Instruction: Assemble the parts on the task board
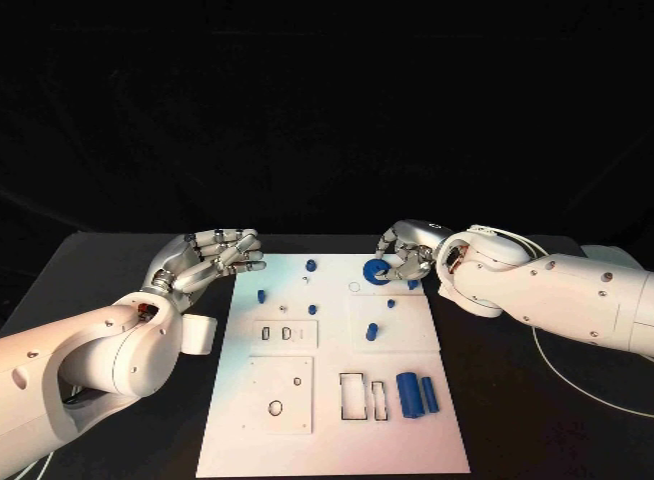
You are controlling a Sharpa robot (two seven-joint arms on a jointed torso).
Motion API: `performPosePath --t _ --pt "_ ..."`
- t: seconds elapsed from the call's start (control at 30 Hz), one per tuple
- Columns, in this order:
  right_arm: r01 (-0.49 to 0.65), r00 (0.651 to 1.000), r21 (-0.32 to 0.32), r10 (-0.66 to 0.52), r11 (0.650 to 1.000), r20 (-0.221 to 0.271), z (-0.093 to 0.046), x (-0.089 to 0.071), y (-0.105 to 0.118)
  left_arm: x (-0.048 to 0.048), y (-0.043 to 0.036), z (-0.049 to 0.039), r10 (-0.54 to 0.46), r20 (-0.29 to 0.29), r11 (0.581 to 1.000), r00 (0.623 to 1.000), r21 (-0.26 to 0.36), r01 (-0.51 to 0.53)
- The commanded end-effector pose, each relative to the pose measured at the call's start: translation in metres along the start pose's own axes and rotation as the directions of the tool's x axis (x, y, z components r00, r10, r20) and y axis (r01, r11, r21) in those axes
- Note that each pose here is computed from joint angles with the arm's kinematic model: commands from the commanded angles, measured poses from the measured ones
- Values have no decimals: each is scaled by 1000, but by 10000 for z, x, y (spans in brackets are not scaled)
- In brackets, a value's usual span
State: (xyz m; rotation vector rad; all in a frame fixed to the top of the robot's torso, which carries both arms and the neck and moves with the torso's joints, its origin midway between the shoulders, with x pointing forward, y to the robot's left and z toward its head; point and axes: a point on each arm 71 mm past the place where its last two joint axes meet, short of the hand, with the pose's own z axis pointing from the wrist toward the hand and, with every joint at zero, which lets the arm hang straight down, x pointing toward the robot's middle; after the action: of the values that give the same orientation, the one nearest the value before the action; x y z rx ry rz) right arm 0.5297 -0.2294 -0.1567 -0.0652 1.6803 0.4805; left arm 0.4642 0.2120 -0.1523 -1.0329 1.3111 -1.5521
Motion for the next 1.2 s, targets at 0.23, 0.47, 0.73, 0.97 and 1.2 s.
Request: performPosePath --t 0.23,0.47,0.73,0.97,1.2 --pt "28 999 3 -28 1000 -33 26 53 19 22 -8 6 -12 -19 1000 1000 2 12" --pt "48 998 -1 -48 999 -44 29 71 22 19 -5 8 -12 -19 1000 1000 -1 12" --pt "80 995 -7 -81 997 -56 23 87 16 17 -3 9 -13 -20 1000 1000 -4 13" --pt "94 994 -11 -95 996 -58 12 87 8 11 -2 9 -12 -19 1000 1000 -5 12" --pt "100 993 -16 -100 995 -56 -1 82 0 7 -1 9 -12 -18 1000 1000 -5 11"
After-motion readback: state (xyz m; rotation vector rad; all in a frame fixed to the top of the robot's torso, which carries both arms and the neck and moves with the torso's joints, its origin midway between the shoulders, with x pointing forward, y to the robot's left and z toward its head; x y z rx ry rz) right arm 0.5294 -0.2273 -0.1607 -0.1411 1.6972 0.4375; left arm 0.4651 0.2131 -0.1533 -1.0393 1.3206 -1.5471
